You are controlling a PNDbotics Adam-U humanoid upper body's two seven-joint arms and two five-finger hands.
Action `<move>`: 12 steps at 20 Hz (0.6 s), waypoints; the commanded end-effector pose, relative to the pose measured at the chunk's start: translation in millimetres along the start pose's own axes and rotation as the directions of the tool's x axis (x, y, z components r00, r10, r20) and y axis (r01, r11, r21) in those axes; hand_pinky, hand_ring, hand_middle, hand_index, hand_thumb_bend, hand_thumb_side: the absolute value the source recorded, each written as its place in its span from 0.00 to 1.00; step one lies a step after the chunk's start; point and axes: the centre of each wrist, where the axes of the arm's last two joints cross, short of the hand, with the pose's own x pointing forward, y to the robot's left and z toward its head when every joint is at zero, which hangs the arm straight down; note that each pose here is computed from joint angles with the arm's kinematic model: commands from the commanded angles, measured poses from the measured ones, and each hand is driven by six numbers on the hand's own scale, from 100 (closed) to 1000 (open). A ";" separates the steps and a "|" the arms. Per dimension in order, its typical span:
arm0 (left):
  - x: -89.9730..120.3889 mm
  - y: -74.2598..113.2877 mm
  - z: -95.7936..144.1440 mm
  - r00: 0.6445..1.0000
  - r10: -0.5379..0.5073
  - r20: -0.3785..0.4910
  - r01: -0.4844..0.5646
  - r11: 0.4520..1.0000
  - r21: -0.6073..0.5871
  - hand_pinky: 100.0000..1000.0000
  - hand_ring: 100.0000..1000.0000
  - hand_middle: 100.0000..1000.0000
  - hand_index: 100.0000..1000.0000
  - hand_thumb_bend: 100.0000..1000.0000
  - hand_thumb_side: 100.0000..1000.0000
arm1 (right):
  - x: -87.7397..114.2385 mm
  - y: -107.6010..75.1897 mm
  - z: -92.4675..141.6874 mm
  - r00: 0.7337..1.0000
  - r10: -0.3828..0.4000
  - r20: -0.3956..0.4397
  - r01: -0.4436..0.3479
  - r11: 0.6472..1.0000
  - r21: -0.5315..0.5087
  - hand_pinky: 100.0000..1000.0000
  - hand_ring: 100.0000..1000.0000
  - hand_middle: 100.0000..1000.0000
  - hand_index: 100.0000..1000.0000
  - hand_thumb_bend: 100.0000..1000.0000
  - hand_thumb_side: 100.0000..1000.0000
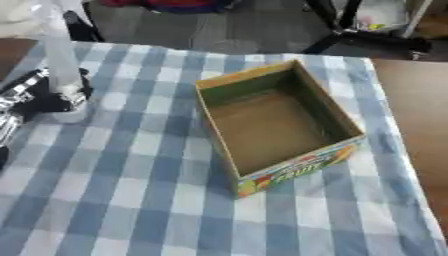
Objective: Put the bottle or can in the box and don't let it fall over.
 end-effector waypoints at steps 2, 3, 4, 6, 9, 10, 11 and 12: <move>43.3 5.9 -5.3 0.993 0.009 0.120 -0.011 1.000 0.016 1.00 0.79 0.84 0.47 0.00 0.06 | 11.2 -4.7 -4.0 0.999 0.029 0.034 -0.029 1.000 0.011 0.82 0.97 1.00 1.00 0.00 0.71; 49.8 4.7 -6.2 0.990 0.013 0.138 -0.015 1.000 0.015 1.00 0.79 0.84 0.47 0.00 0.06 | 11.5 -4.8 -4.1 0.999 0.029 0.035 -0.029 1.000 0.011 0.82 0.97 1.00 1.00 0.00 0.71; 56.1 3.1 -7.3 0.988 0.016 0.156 -0.019 1.000 0.012 1.00 0.79 0.84 0.46 0.00 0.06 | 12.0 -4.9 -4.3 0.999 0.029 0.036 -0.029 1.000 0.012 0.82 0.97 1.00 1.00 0.00 0.71; 67.8 -0.7 -9.3 0.982 0.021 0.189 -0.021 1.000 0.000 1.00 0.79 0.84 0.46 0.00 0.07 | 13.0 -5.1 -4.8 0.999 0.028 0.039 -0.029 0.999 0.013 0.82 0.97 1.00 1.00 0.00 0.71; 84.1 -8.3 -13.6 0.971 0.036 0.235 -0.030 0.999 -0.029 1.00 0.79 0.84 0.46 0.00 0.08 | 14.4 -5.6 -5.6 0.999 0.029 0.042 -0.029 0.999 0.013 0.82 0.97 1.00 1.00 0.00 0.71; 90.4 -11.9 -15.9 0.967 0.046 0.252 -0.037 0.998 -0.042 1.00 0.79 0.84 0.46 0.00 0.08 | 14.9 -5.7 -5.9 0.999 0.029 0.044 -0.029 0.999 0.013 0.82 0.97 1.00 1.00 0.00 0.70; 97.3 -16.3 -18.5 0.961 0.058 0.270 -0.043 0.997 -0.058 1.00 0.79 0.84 0.46 0.00 0.08 | 15.6 -5.7 -6.4 0.999 0.028 0.045 -0.029 1.000 0.013 0.82 0.97 1.00 1.00 0.00 0.70; 104.5 -20.7 -20.9 0.955 0.069 0.287 -0.050 0.996 -0.075 1.00 0.79 0.84 0.46 0.00 0.09 | 16.2 -5.6 -7.1 0.999 0.027 0.047 -0.028 1.000 0.015 0.82 0.97 1.00 1.00 0.00 0.70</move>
